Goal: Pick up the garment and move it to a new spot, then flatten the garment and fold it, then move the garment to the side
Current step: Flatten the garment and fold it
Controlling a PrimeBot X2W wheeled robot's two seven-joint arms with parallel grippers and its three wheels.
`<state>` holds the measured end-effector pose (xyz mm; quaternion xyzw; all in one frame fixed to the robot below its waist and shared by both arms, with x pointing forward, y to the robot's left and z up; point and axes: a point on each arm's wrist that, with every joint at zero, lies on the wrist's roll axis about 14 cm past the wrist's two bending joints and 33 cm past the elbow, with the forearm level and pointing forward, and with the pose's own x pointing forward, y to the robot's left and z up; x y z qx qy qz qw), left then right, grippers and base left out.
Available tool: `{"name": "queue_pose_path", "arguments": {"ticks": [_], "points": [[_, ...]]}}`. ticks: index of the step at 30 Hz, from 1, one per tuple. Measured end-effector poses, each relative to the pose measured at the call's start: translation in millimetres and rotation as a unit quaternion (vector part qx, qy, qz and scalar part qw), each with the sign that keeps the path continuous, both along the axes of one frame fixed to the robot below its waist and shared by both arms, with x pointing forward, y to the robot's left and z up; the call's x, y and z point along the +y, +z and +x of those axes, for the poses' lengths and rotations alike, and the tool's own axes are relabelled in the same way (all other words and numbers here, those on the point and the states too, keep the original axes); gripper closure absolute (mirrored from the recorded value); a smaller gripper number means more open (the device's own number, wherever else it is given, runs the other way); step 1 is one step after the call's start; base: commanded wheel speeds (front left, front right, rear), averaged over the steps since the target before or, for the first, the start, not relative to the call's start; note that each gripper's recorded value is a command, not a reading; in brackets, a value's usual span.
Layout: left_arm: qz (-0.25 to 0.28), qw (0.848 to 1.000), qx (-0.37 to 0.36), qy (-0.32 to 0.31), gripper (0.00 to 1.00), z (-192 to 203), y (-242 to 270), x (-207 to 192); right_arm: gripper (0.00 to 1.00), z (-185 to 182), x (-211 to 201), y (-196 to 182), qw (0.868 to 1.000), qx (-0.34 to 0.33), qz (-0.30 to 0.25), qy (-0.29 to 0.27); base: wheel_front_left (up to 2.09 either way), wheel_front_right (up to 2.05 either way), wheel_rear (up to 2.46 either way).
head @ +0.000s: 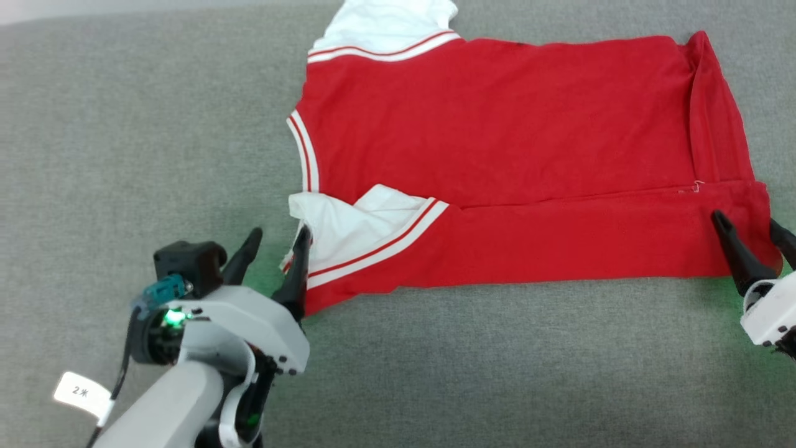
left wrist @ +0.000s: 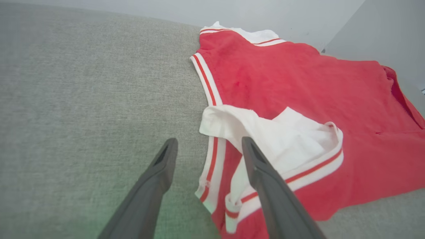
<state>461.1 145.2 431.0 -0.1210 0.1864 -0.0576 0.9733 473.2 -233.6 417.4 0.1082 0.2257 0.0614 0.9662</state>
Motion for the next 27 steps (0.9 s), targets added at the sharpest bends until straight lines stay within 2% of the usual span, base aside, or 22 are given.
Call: {"name": "queue_pose_path", "arguments": {"ticks": [5, 13, 26, 27], "points": [[0.024, 0.999, 0.029, -0.013, 0.00, -18, 13, 2, 0.00, -4, 4, 8, 1.000, -0.007, -0.006, 0.007, 0.00, 0.00, 0.00], [0.028, 0.987, 0.149, -0.057, 0.00, -48, -2, -14, 0.00, -7, 4, 9, 1.000, -0.008, -0.007, 0.005, 0.00, 0.00, 0.00], [0.007, 0.979, 0.197, -0.059, 0.00, -33, -31, -24, 0.00, -13, -11, 5, 1.000, 0.003, -0.019, -0.012, 0.00, 0.00, 0.00], [0.006, 0.979, 0.196, -0.057, 0.28, -31, -33, -24, 0.00, -14, -12, 5, 1.000, 0.004, -0.020, -0.012, 0.00, 0.00, 0.00]]}}
